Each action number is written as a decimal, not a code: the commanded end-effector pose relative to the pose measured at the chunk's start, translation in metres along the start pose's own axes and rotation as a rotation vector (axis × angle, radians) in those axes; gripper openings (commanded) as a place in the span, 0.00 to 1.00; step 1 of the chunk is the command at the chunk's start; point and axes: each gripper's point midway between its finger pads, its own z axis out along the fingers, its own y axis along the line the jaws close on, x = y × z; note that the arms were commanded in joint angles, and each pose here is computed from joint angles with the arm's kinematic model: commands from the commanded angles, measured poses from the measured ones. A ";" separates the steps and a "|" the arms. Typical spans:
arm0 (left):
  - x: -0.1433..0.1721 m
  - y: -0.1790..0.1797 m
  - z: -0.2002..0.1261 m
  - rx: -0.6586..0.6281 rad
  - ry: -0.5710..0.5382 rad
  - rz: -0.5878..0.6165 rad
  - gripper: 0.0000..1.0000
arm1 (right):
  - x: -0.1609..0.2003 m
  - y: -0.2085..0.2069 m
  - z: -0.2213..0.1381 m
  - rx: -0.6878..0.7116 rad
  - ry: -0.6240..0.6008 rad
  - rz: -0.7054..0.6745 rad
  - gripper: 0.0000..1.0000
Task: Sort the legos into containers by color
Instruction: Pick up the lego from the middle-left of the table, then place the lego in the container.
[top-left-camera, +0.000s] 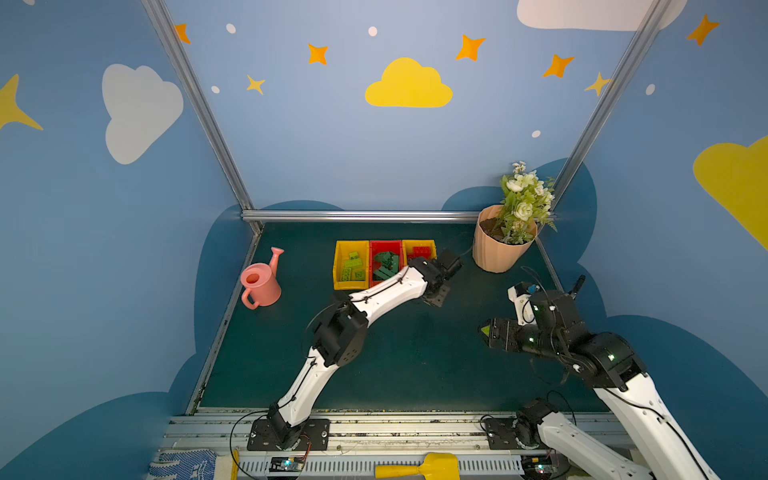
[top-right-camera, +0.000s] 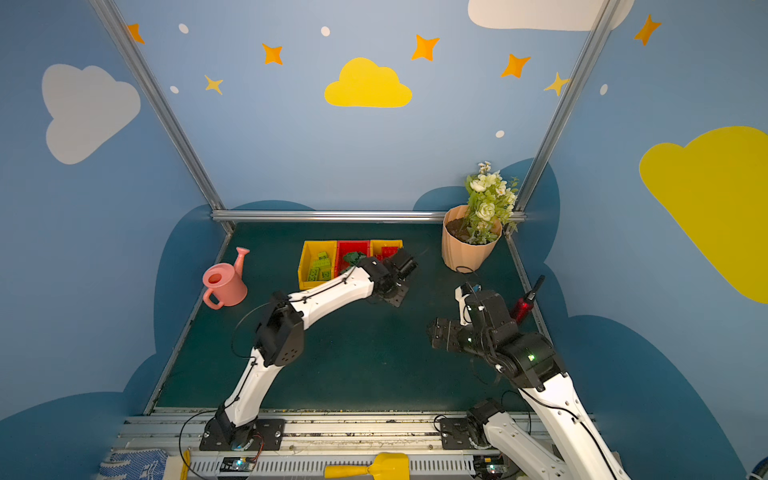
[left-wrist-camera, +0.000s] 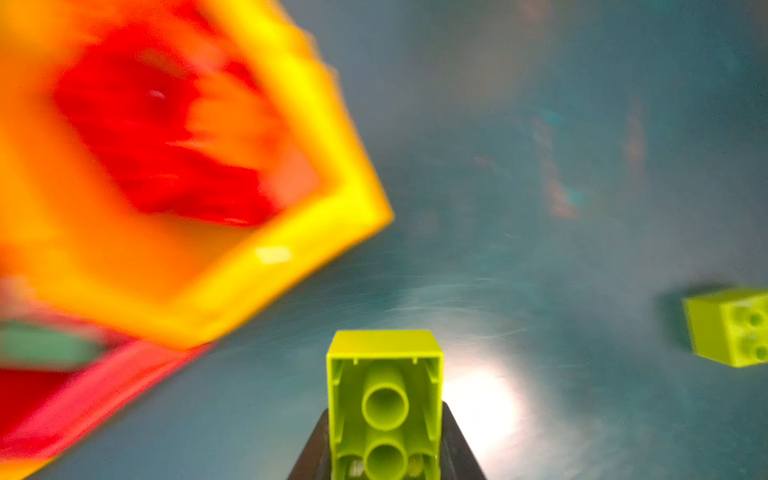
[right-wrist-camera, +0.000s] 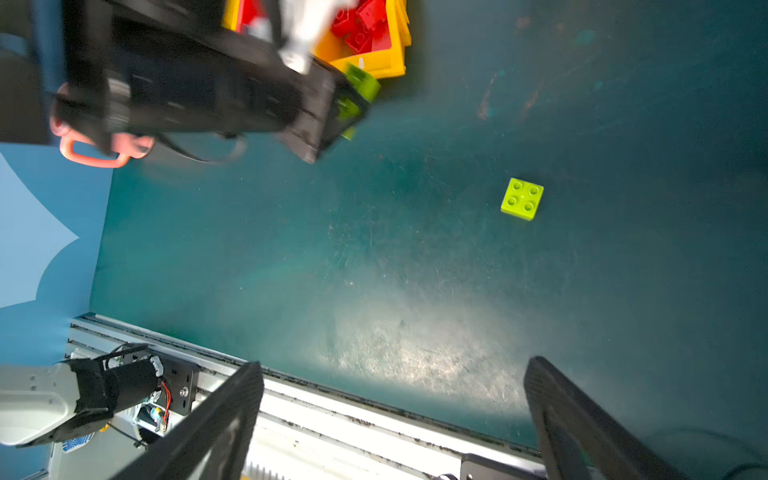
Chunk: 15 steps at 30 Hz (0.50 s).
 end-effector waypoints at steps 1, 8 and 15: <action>-0.009 0.054 -0.021 -0.075 -0.046 -0.099 0.26 | -0.021 0.016 0.000 -0.047 -0.033 -0.030 0.97; -0.002 0.161 -0.035 -0.153 -0.067 -0.322 0.26 | -0.043 0.035 0.016 -0.075 -0.003 -0.050 0.97; 0.009 0.227 -0.024 -0.181 -0.045 -0.481 0.27 | -0.056 0.044 0.030 -0.076 0.036 -0.063 0.97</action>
